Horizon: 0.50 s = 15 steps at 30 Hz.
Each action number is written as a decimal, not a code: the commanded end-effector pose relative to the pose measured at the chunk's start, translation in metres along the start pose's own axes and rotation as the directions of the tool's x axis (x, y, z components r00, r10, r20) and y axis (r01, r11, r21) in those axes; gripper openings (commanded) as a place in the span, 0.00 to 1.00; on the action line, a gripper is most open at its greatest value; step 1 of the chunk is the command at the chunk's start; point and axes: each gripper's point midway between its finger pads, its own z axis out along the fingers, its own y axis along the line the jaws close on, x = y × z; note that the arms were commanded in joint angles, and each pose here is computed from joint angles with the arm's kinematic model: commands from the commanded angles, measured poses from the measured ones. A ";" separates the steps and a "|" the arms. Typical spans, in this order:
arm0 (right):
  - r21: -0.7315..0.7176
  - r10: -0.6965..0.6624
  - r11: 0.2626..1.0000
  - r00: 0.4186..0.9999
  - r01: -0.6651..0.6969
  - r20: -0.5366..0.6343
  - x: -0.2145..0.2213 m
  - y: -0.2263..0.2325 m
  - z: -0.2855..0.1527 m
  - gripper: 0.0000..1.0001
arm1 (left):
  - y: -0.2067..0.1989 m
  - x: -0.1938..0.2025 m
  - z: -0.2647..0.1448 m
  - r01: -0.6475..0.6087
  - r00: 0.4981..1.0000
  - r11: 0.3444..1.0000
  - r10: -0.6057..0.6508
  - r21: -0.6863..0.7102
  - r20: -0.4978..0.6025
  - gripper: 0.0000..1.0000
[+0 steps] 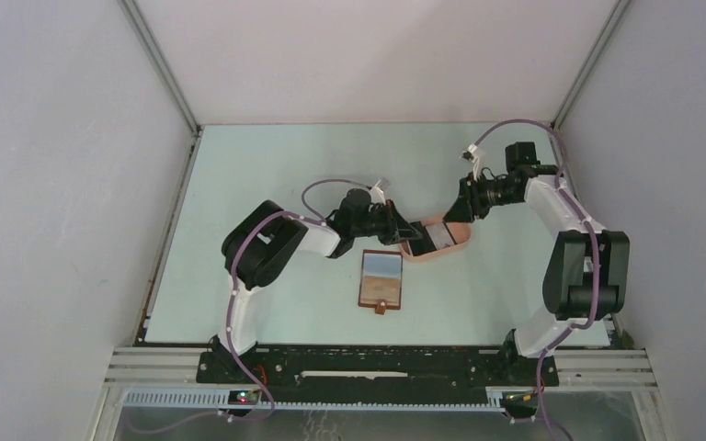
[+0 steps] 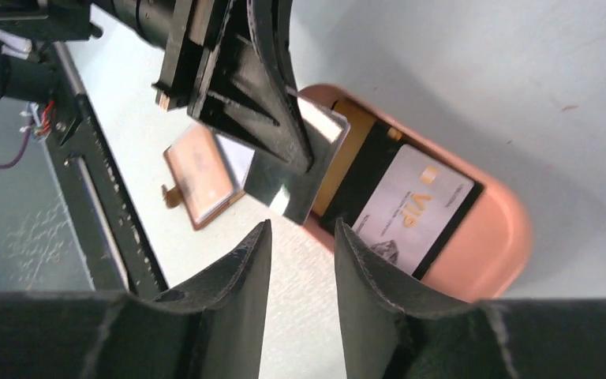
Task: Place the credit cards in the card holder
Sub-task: Place the credit card in the storage box.
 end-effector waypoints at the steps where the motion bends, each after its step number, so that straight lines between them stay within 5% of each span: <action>1: 0.074 -0.009 0.997 0.999 0.006 0.035 -0.017 -0.014 0.013 0.41 | -0.021 -0.032 0.003 -0.039 0.997 0.996 0.044 -0.080 0.059 0.00; 15: 0.143 0.070 0.988 0.994 -0.058 -0.080 0.007 -0.032 0.052 0.29 | -0.002 -0.031 0.010 -0.024 0.999 0.975 0.028 -0.222 0.016 0.00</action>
